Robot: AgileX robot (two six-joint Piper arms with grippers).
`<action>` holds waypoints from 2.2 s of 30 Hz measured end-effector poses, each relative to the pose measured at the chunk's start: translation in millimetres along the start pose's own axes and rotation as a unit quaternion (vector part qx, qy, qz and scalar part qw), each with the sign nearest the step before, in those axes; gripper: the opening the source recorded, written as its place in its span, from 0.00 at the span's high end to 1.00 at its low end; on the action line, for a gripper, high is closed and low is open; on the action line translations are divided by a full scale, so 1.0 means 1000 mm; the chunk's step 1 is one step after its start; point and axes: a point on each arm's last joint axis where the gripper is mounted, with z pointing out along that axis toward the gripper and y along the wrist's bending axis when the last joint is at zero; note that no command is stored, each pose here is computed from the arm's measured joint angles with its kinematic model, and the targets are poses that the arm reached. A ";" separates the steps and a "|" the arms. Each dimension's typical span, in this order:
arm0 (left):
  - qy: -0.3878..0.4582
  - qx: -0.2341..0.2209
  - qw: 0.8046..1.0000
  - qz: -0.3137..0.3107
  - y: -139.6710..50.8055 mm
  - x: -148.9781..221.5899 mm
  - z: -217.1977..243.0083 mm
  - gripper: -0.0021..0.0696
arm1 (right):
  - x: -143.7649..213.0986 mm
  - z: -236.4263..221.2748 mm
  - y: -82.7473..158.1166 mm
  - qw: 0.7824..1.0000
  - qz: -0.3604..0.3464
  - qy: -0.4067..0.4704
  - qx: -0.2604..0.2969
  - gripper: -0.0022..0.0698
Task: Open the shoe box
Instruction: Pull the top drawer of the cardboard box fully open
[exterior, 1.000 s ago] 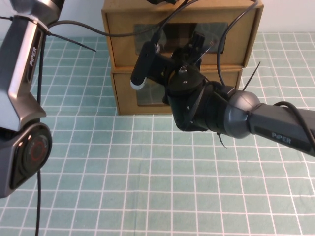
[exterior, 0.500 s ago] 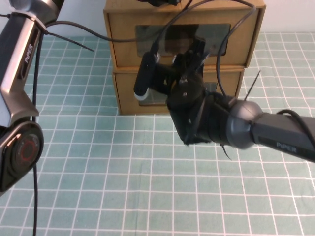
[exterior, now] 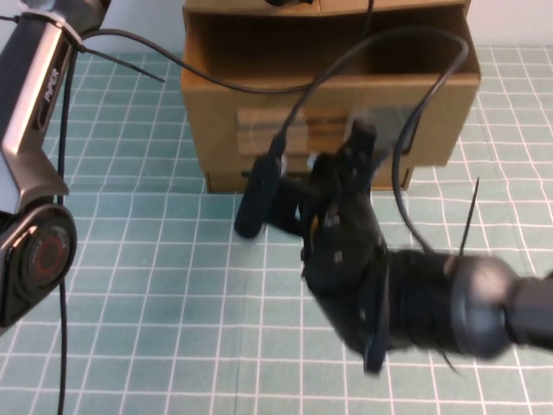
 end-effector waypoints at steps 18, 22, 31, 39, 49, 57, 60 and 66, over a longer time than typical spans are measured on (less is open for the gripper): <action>0.000 -0.001 1.000 -0.002 0.000 0.000 0.000 0.98 | 0.006 -0.061 0.034 0.998 0.035 0.009 -0.051 0.81; 0.000 0.000 1.000 -0.003 0.000 0.001 0.001 0.98 | 0.005 -0.067 0.038 0.998 0.038 0.005 -0.054 0.81; -0.001 -0.001 1.000 -0.003 0.000 -0.001 -0.001 0.98 | 0.006 -0.069 0.036 0.997 0.054 0.017 -0.061 0.78; -0.003 -0.016 1.000 -0.003 -0.006 -0.010 -0.021 0.98 | 0.008 -0.092 0.013 0.986 0.107 0.026 -0.129 0.43; -0.066 -0.005 0.996 -0.065 -0.042 -0.048 -0.102 0.98 | 0.012 -0.148 -0.059 0.954 0.237 -0.066 -0.173 0.52; -0.140 -0.004 0.988 -0.070 -0.085 -0.073 -0.190 0.98 | 0.031 -0.200 -0.122 0.912 0.312 -0.192 -0.186 0.95; -0.153 -0.005 0.986 -0.062 -0.102 -0.075 -0.220 0.98 | 0.040 -0.216 -0.141 0.899 0.329 -0.231 -0.175 0.98; -0.145 -0.081 0.986 -0.024 -0.126 -0.061 -0.277 0.98 | 0.059 -0.232 -0.164 0.890 0.348 -0.255 -0.147 0.98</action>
